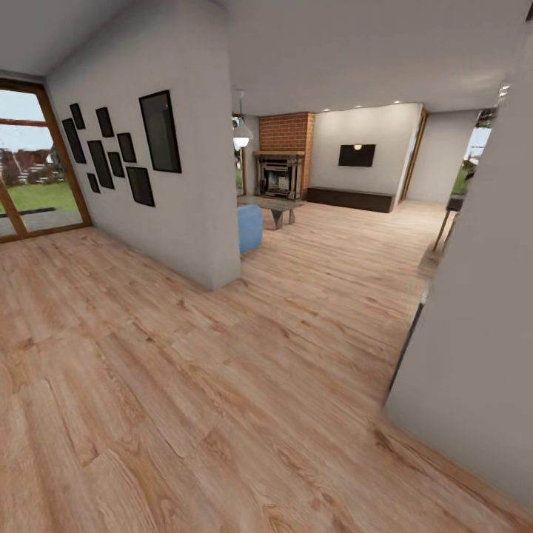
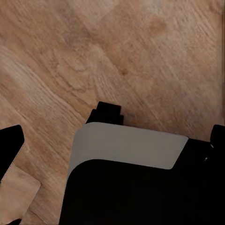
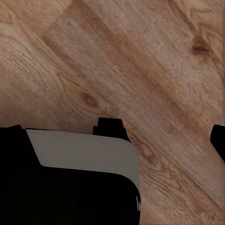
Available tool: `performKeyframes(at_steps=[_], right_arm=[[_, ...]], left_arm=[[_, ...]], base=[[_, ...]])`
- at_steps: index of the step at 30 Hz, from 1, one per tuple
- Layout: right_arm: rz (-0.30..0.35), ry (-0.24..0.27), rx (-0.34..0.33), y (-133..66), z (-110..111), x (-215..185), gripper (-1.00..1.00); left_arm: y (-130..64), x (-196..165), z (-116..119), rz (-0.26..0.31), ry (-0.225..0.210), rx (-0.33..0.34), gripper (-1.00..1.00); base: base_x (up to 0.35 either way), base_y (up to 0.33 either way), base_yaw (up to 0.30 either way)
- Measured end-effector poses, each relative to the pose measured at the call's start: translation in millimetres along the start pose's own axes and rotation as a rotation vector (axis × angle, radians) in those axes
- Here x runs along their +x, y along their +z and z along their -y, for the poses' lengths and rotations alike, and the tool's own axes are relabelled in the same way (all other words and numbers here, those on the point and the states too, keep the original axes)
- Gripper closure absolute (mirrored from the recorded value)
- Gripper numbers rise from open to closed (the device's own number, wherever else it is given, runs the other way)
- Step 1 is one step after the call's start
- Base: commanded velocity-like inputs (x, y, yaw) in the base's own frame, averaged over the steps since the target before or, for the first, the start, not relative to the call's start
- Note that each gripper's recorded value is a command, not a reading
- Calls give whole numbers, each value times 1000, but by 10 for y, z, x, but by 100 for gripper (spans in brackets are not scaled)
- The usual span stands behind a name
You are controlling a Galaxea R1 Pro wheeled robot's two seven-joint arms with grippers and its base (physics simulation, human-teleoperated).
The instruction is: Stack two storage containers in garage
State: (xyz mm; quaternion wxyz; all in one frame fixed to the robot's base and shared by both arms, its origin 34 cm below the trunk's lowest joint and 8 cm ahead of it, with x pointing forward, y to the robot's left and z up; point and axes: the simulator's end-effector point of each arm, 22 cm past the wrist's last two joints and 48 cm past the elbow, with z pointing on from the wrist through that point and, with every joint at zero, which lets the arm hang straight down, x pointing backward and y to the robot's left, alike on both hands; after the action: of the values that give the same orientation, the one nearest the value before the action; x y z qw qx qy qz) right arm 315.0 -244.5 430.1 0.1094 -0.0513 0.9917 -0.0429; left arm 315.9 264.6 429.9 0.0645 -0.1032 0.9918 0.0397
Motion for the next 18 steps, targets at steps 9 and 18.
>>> performKeyframes(at_steps=[9,18], right_arm=[[1,-8,-1,0,-1,-2,-100],[1,-9,-1,0,-2,-3,-100]], left_arm=[[0,2,-5,0,0,-1,-100],[0,2,-1,0,0,0,-100]], base=[[322,0,0],[322,0,0]])
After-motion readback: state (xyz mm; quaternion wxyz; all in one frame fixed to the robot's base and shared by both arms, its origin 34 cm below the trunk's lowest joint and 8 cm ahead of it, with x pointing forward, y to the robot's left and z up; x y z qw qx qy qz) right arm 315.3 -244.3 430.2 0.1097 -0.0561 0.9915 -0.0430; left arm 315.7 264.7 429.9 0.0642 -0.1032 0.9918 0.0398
